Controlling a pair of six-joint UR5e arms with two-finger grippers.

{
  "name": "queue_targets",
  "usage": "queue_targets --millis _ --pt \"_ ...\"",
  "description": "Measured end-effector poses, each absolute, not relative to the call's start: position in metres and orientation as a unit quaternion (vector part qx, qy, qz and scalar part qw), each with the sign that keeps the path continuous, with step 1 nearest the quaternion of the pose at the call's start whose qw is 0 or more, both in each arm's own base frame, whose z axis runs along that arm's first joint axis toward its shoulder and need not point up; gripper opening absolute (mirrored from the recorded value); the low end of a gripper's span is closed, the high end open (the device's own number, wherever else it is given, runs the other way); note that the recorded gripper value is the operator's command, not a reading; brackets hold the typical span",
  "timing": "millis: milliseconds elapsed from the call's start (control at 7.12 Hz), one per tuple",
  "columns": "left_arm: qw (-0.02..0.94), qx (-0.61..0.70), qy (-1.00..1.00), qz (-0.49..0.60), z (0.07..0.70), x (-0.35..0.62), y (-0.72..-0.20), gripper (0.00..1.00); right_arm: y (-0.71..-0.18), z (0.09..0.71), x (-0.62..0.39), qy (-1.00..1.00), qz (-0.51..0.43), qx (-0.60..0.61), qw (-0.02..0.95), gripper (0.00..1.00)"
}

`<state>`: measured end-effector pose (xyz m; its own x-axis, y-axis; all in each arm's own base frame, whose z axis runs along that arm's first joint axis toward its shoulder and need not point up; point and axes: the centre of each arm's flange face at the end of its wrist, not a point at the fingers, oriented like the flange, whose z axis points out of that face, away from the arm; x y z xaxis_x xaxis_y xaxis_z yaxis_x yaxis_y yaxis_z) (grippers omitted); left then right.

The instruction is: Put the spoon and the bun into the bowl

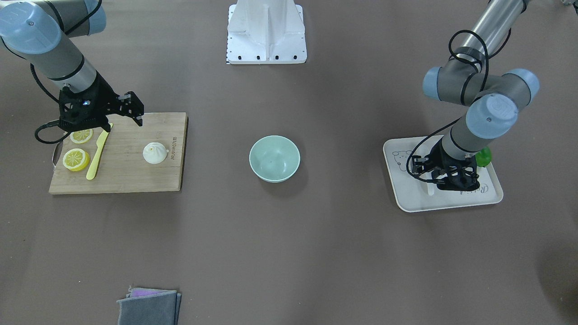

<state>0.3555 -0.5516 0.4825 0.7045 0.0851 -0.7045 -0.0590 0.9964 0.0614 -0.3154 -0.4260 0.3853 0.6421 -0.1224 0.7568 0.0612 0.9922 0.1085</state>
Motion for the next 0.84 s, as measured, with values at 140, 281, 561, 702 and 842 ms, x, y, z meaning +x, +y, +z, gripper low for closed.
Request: queue_targets --millis 140,281,561,702,842 --pt "0.924 0.015 0.381 0.039 0.485 0.355 -0.55 0.19 -0.426 0.383 -0.316 -0.422 -0.046 0.036 0.905 0.86" --pt "0.924 0.014 0.379 0.041 0.49 0.353 -0.548 0.0 -0.427 0.381 -0.316 -0.423 -0.044 0.036 0.904 0.86" --pt "0.924 0.016 0.379 0.05 0.492 0.351 -0.545 0.0 -0.427 0.38 -0.316 -0.423 -0.043 0.036 0.904 0.86" --pt "0.921 0.021 0.385 0.053 0.482 0.35 -0.545 0.0 -0.428 0.379 -0.317 -0.424 -0.043 0.036 0.904 0.86" --pt "0.916 0.033 0.396 0.056 0.461 0.35 -0.545 0.0 -0.429 0.379 -0.318 -0.424 -0.043 0.038 0.904 0.86"
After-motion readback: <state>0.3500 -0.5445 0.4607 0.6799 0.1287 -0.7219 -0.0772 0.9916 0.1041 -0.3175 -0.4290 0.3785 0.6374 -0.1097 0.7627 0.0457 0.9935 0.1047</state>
